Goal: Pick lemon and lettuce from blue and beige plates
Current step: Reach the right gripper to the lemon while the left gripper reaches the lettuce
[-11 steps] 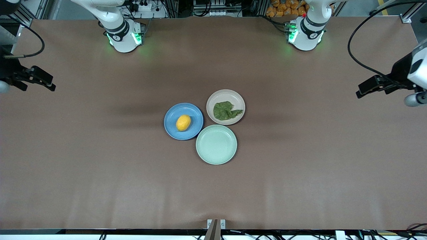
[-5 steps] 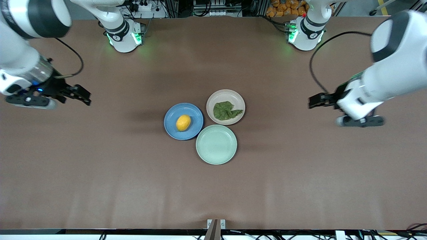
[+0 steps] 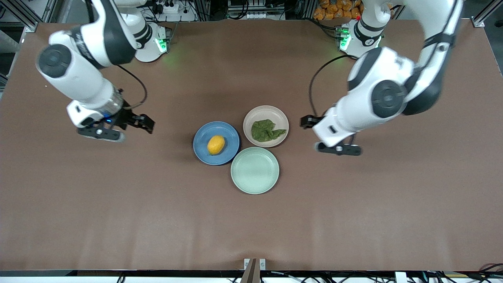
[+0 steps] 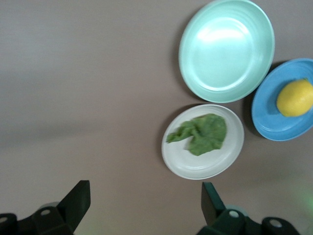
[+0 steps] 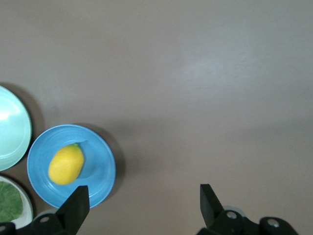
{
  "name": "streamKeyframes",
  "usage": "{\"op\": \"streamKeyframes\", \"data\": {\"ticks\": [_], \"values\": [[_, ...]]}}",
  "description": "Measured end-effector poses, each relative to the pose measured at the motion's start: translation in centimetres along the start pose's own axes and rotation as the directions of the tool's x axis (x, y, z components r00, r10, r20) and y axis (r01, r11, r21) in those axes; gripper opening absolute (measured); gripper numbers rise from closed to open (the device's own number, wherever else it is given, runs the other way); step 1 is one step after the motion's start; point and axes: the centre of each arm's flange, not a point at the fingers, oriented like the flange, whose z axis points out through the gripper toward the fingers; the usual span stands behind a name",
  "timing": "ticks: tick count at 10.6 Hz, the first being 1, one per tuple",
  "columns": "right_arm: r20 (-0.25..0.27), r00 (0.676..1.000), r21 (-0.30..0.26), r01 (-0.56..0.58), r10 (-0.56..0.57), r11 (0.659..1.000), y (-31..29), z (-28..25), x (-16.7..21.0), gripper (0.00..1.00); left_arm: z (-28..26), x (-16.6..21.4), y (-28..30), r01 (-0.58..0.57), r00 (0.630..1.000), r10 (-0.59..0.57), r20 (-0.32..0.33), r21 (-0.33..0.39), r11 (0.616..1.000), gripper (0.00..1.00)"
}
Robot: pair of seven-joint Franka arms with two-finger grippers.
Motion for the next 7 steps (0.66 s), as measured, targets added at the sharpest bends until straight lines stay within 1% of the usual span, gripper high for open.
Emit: {"op": "streamKeyframes", "data": {"ticks": [2, 4, 5, 7], "values": [[0.005, 1.000, 0.013, -0.031, 0.031, 0.999, -3.3, 3.9, -1.0, 1.00, 4.7, 0.5, 3.4, 0.023, 1.000, -0.023, -0.011, 0.026, 0.999, 1.00], [-0.008, 0.997, -0.007, -0.077, 0.077, 0.997, -7.2, 8.0, -2.7, 1.00, 8.8, 0.6, 6.0, 0.099, 0.995, -0.098, -0.022, 0.054, 0.994, 1.00], [-0.013, 0.994, -0.009, -0.111, 0.111, 0.994, -9.1, 10.2, -3.6, 1.00, 10.6, 0.9, 6.4, 0.127, 0.992, -0.126, -0.020, 0.051, 0.991, 1.00], [-0.017, 0.984, 0.023, -0.174, 0.175, 0.984, -11.7, 14.0, -4.7, 1.00, 13.1, 1.7, 6.2, 0.173, 0.985, -0.172, -0.027, 0.032, 0.984, 1.00]]}}
